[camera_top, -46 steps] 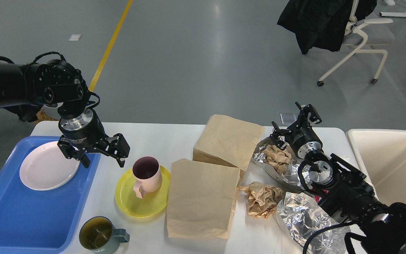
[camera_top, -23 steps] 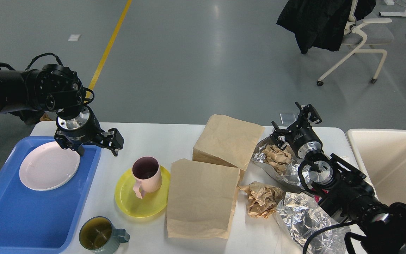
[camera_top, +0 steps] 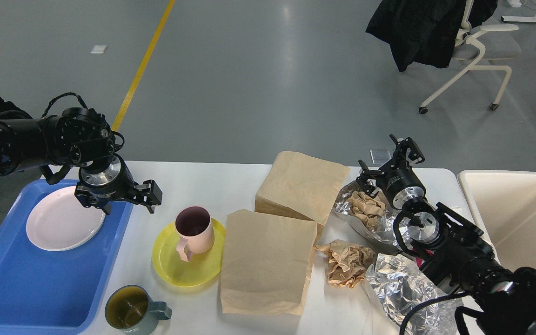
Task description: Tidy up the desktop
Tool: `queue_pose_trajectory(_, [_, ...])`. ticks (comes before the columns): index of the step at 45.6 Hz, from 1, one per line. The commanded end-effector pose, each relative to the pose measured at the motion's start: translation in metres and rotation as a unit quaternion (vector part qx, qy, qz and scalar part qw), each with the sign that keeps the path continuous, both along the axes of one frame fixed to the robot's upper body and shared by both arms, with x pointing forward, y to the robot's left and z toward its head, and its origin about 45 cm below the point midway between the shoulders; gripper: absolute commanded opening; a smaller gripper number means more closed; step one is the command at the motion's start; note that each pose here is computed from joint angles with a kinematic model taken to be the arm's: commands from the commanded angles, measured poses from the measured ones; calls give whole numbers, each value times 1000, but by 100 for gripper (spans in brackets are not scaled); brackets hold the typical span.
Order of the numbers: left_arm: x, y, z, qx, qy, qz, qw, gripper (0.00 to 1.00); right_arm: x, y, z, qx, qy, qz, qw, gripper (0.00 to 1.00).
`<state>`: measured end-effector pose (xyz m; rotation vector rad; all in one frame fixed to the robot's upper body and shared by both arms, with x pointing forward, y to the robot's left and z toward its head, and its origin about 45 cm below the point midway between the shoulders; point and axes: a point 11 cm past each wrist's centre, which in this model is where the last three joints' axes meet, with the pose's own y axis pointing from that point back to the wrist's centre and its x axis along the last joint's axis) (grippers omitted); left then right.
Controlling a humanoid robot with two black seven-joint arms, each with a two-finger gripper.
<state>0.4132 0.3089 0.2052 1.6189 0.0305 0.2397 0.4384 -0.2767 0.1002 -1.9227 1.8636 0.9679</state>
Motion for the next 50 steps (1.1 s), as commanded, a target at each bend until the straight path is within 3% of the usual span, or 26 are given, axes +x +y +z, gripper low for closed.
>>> queue_pose_trajectory(1, [-1,-8,-3,-17,6,0,1000,96,0,0,0,0,0,0,1000,100])
queue_pose_trajectory(26, [2,-23,0,-32,3,-2,999,96,0,0,0,0,1,0,1000,100])
queue_pose_trajectory(50, [0,-28,-29,-39,5,12,999,96,0,0,0,0,0,0,1000,100])
